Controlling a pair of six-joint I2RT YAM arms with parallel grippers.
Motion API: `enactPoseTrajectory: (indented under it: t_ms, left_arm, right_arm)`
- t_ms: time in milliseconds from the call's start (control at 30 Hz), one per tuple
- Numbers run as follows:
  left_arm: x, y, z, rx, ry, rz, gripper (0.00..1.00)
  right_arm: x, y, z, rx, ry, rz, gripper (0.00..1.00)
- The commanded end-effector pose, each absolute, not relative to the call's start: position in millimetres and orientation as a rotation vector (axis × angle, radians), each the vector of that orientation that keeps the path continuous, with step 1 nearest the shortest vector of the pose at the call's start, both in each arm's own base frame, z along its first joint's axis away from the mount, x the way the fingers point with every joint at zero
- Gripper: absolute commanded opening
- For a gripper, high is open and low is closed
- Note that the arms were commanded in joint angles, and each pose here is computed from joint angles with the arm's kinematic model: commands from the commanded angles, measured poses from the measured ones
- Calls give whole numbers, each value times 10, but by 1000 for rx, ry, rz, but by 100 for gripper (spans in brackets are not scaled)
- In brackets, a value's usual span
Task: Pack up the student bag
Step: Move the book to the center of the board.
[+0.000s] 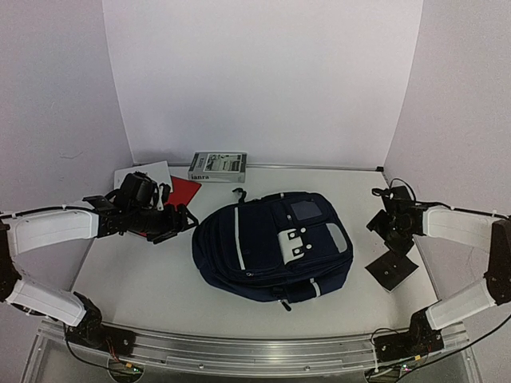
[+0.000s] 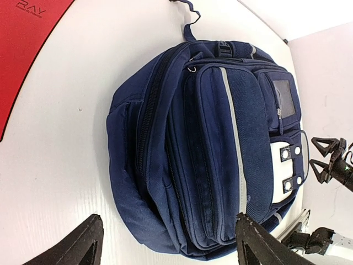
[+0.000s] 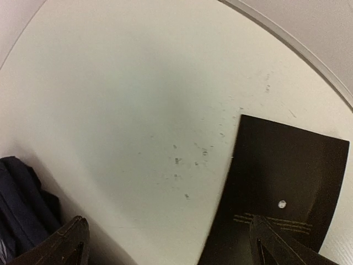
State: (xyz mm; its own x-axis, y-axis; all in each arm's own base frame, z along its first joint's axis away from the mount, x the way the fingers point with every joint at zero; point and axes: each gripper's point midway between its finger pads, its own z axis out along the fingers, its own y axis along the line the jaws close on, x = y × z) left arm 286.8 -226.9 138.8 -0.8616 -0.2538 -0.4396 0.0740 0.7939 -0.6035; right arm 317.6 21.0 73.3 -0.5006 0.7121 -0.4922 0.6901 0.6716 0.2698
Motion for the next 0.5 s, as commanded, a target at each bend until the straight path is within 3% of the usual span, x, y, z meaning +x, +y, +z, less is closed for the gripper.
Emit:
enactPoseTrajectory:
  t_ms: [0,467]
  left_arm:
    - [2946,-2257,1509,-105,2430,-887,83]
    - [2980,-2212,1518,-118,2427,-911,86]
  right_arm:
    - [3145,114,654,1237,2239,179,98]
    - [3263,458,186,1247,2310,474,98]
